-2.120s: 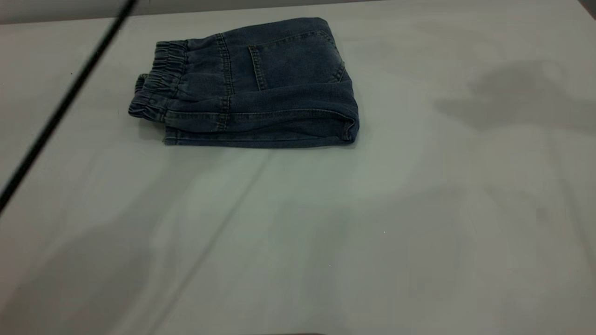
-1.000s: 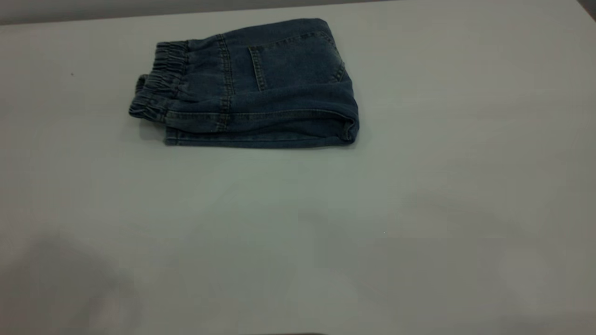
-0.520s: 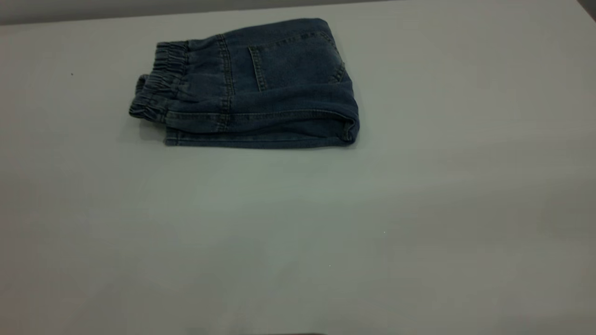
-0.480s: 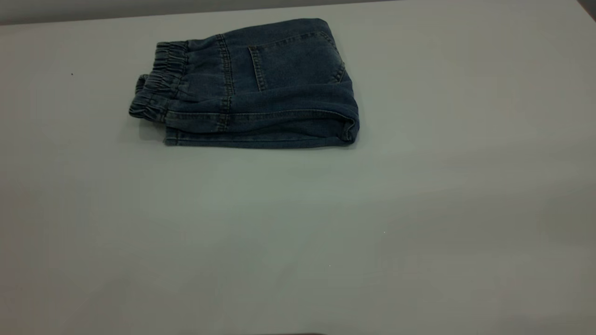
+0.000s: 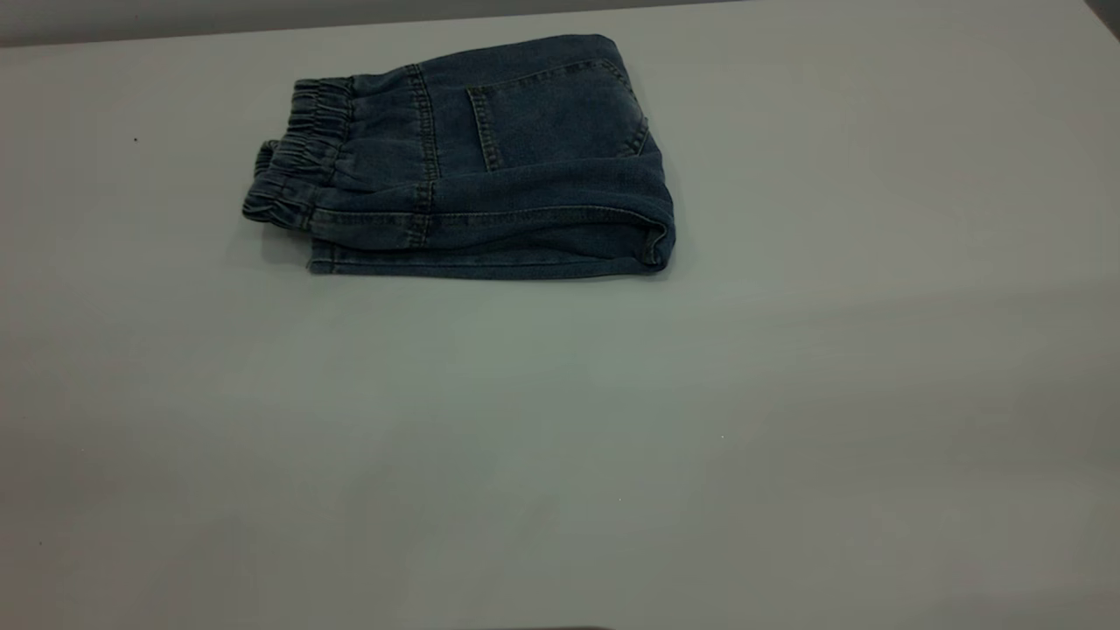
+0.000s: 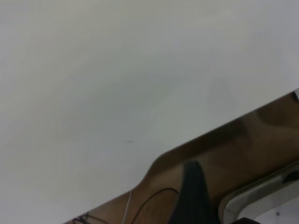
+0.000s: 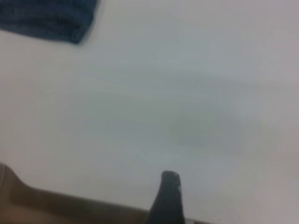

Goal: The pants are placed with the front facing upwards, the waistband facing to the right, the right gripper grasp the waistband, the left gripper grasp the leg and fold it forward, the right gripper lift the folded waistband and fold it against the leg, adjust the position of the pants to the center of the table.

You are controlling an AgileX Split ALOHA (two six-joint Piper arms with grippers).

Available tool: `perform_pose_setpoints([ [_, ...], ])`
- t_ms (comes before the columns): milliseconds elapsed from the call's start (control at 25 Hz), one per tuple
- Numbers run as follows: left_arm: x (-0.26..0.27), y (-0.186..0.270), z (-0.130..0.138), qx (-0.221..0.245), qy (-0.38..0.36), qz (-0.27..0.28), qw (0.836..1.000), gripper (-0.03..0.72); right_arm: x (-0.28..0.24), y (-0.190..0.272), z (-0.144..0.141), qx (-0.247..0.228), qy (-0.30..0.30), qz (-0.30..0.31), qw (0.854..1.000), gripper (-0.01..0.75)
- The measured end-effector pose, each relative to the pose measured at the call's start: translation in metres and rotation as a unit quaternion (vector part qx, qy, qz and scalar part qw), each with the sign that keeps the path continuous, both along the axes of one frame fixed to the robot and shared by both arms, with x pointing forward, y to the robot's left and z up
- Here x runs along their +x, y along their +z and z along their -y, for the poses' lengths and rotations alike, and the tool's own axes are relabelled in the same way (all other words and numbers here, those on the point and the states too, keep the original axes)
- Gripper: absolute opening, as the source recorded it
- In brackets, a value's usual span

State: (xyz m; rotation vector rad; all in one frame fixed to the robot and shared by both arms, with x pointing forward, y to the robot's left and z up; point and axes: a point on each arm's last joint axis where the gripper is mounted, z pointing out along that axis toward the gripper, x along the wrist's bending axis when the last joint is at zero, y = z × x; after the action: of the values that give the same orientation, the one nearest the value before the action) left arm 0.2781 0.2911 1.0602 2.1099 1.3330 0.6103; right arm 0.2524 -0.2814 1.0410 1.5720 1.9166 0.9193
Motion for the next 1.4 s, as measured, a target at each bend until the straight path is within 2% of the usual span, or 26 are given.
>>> perform_pose_setpoints([
  [480, 0.004, -0.019, 0.002, -0.020, 0.032, -0.025, 0.999, 0.506, 0.000, -0.001, 0.000, 0.002, -0.002, -0.001, 1.000, 0.587],
  [720, 0.004, -0.021, 0.002, -0.005, 0.016, -0.023, 1.000, 0.506, 0.001, -0.001, 0.000, 0.003, -0.002, 0.000, 1.000, 0.587],
  [1240, 0.002, -0.020, 0.001, -0.007, 0.015, -0.019, 1.000, 0.506, 0.001, -0.001, 0.000, 0.003, -0.003, -0.001, 1.000, 0.587],
  [1400, -0.007, -0.018, -0.007, -0.024, 0.081, 0.014, 0.996, 0.506, -0.001, -0.001, 0.001, 0.003, -0.003, 0.004, 1.000, 0.587],
])
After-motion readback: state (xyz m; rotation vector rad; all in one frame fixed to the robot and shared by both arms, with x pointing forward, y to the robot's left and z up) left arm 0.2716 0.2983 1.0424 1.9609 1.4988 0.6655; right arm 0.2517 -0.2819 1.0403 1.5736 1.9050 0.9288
